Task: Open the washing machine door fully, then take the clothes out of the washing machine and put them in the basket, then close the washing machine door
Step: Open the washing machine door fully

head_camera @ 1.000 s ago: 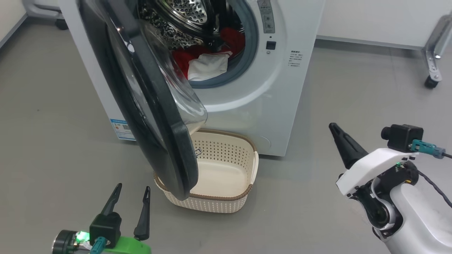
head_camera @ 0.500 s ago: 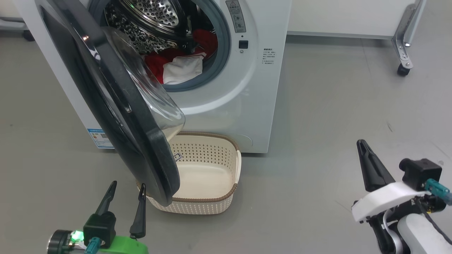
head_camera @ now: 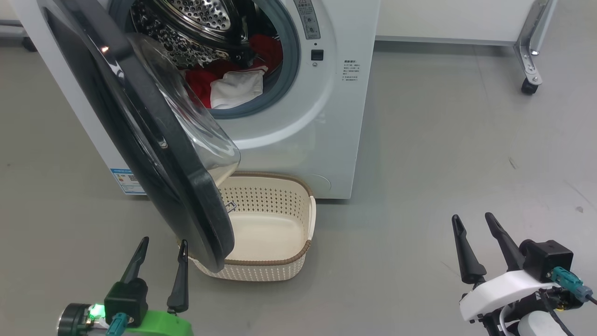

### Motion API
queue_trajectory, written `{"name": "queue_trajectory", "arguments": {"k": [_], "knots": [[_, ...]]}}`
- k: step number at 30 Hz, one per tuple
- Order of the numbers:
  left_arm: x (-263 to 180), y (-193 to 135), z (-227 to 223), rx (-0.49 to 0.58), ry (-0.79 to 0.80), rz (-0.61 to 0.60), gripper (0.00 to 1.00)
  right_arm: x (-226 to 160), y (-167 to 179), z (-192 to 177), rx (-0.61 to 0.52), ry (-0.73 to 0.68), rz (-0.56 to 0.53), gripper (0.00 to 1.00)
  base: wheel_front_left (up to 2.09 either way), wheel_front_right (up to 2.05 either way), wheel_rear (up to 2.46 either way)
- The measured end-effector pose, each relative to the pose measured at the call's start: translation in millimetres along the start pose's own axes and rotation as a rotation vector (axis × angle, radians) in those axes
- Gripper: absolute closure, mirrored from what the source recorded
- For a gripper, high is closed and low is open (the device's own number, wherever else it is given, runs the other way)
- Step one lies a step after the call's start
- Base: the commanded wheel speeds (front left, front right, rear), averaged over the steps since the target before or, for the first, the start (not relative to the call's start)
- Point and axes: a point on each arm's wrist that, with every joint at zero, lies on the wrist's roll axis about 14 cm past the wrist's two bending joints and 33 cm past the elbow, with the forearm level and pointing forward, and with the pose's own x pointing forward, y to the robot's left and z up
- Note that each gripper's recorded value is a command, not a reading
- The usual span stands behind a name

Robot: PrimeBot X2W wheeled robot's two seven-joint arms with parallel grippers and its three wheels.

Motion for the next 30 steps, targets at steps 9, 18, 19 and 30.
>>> {"name": "queue_trajectory", "arguments": {"k": [9, 18, 19, 30], "knots": [[0.4, 2.5, -1.0, 0.001, 0.002, 0.009, 0.00, 2.0, 0.7, 4.6, -0.001, -0.022, -0.006, 0.00, 0.00, 0.00, 0.00], [0.5, 3.0, -1.0, -0.004, 0.002, 0.012, 0.00, 1.5, 4.2, 3.2, -0.044, -0.024, 0.002, 0.00, 0.00, 0.00, 0.00], [0.5, 2.8, -0.9, -0.005, 0.001, 0.013, 0.00, 0.9, 4.8, 2.3, -0.050, -0.021, 0.004, 0.00, 0.00, 0.00, 0.00], [-0.4, 2.7, 0.7, -0.005, -0.004, 0.011, 0.00, -2.5, 7.6, 0.1, -0.067, -0.020, 0.008, 0.00, 0.00, 0.00, 0.00]]}}
